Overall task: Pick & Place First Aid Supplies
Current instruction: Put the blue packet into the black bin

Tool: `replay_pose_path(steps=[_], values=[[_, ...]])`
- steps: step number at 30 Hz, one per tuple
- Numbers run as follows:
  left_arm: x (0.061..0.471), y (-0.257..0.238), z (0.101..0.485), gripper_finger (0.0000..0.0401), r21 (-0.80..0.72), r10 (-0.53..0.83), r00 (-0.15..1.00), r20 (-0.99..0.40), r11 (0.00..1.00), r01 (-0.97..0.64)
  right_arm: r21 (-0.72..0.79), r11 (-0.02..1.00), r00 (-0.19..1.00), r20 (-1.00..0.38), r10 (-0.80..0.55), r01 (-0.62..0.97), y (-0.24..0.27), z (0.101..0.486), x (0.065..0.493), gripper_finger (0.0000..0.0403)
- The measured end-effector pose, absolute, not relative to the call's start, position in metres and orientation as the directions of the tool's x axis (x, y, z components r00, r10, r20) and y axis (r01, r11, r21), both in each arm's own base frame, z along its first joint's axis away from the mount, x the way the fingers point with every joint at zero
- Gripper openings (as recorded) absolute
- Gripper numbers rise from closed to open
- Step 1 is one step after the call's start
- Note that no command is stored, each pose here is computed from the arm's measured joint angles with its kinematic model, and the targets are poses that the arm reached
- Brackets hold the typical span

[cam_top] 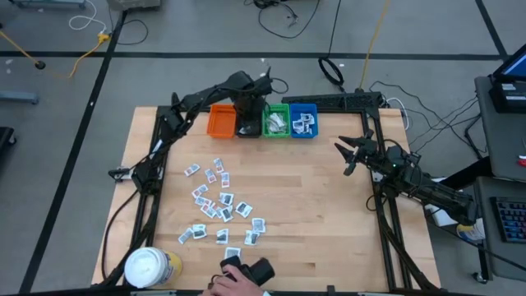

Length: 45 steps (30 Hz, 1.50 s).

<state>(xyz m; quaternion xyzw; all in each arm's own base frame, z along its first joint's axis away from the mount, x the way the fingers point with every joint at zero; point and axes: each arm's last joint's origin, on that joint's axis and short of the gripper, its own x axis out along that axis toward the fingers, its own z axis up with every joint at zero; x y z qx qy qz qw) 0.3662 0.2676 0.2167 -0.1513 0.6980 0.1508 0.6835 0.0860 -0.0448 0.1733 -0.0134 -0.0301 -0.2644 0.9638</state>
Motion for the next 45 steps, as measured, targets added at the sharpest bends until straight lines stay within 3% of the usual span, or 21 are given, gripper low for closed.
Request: replay_pose_path(steps=[9, 18, 33, 45], values=[[0.371, 0.25, 0.228, 0.0184, 0.001, -0.003, -0.025, -1.0, 0.986, -0.167, -0.01, 0.86, 0.858, 0.065, -0.509, 0.511, -0.045, 0.173, 0.086, 0.0139], [0.385, 0.22, 0.245, 0.0161, 0.021, 0.025, 0.023, -0.999, 0.989, -0.146, -0.01, 0.86, 0.858, 0.069, -0.509, 0.511, -0.045, 0.174, 0.086, 0.0139], [0.424, 0.097, 0.248, 0.0152, -0.009, -0.005, -0.038, -0.999, 0.994, 0.109, -0.008, 0.859, 0.857, 0.079, -0.509, 0.511, -0.045, 0.175, 0.086, 0.0139], [0.436, 0.008, 0.248, 0.0152, -0.003, -0.001, -0.033, -0.999, 0.999, 0.053, -0.008, 0.86, 0.857, 0.079, -0.509, 0.511, -0.045, 0.175, 0.086, 0.0139]])
